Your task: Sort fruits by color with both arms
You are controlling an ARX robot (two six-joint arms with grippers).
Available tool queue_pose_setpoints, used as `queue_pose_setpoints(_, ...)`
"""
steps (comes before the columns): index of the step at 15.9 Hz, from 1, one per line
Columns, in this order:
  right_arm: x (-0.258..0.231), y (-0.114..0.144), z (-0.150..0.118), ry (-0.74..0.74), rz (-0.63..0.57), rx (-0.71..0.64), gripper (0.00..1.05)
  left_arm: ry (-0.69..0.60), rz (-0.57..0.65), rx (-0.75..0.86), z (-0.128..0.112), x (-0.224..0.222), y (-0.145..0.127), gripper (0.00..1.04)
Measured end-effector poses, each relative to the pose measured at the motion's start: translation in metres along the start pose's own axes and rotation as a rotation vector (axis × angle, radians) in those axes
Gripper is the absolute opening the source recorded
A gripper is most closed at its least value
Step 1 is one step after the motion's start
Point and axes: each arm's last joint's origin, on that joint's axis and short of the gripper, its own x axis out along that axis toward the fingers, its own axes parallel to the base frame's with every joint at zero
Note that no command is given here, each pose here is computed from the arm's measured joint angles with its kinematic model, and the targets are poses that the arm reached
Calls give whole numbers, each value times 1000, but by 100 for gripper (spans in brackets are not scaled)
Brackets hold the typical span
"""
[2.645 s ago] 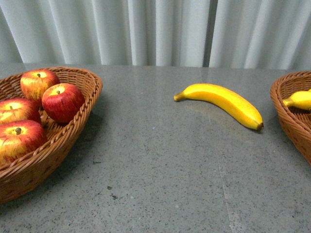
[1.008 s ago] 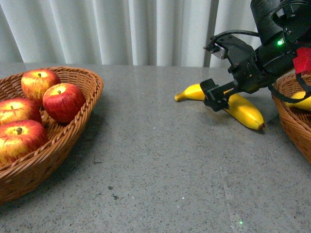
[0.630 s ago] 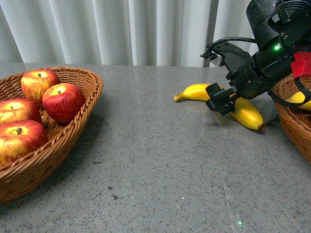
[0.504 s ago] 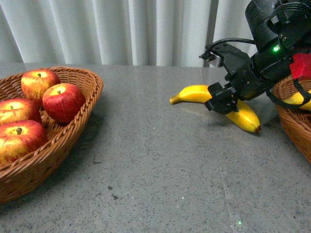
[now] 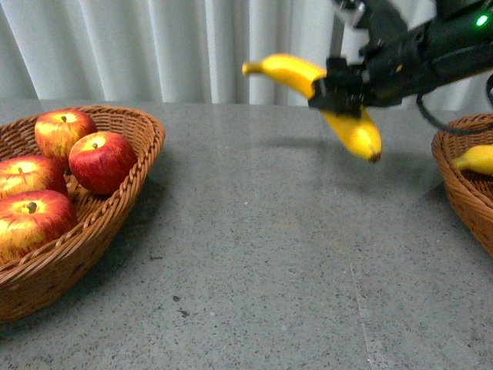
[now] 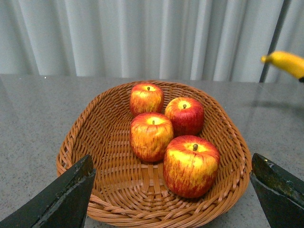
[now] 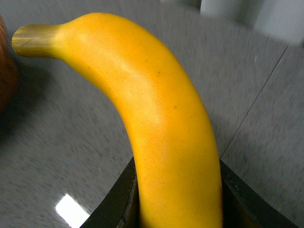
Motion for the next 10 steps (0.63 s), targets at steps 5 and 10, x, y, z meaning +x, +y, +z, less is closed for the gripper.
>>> queue_pose_setpoints(5,-128,-55,1,-246,-89,119,34,0,0,0,0,0,0,98)
queue_pose_setpoints(10,-232,-78,-71,-171,-278,90,34,0,0,0,0,0,0,98)
